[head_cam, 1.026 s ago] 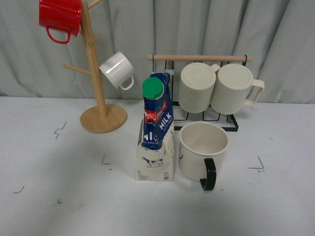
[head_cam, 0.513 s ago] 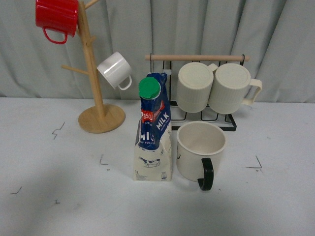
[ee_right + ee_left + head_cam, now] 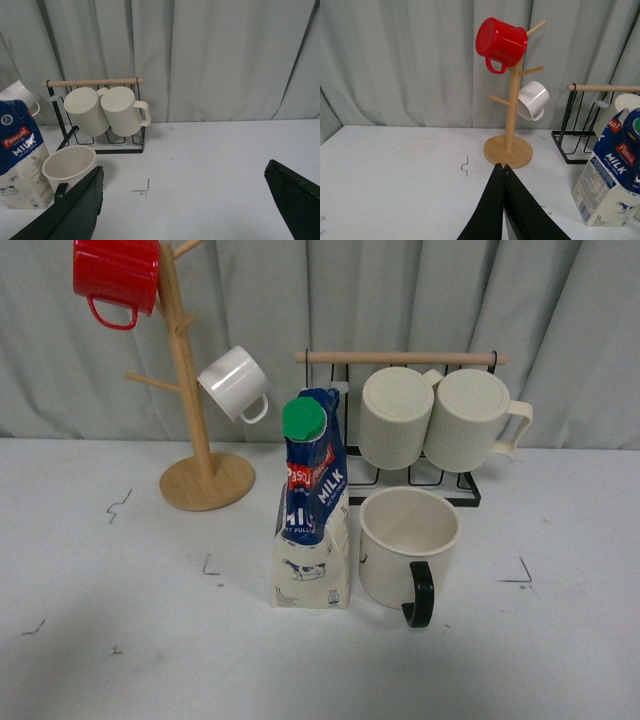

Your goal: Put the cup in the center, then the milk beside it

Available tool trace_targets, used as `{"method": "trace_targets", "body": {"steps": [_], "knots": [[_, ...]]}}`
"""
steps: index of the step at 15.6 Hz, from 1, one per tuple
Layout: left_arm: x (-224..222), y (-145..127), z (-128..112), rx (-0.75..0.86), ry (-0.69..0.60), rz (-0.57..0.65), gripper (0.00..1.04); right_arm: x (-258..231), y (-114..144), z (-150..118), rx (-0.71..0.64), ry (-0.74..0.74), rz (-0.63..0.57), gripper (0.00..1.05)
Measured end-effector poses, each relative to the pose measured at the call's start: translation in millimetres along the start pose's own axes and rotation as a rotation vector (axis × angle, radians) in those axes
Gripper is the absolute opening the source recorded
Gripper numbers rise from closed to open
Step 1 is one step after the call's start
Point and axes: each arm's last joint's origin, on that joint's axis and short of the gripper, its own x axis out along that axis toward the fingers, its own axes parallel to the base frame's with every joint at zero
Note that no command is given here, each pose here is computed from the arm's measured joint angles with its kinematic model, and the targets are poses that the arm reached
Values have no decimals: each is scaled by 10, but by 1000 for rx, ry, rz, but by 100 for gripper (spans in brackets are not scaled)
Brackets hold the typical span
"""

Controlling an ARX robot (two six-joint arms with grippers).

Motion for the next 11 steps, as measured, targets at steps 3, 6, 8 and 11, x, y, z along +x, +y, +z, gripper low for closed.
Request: {"method": "trace_targets", "body": {"steps": [3,6,8,11], "knots": [[-65,0,5,0,4,0,2,0,0,0,0,0,0,98],[-117,0,7,0,5,0,2,0,0,0,0,0,0,98],[-151,0,13,0,-2,0,2,0,0,0,0,0,0,98],[-187,0,8,0,1,0,2,0,0,0,0,0,0,98]]}}
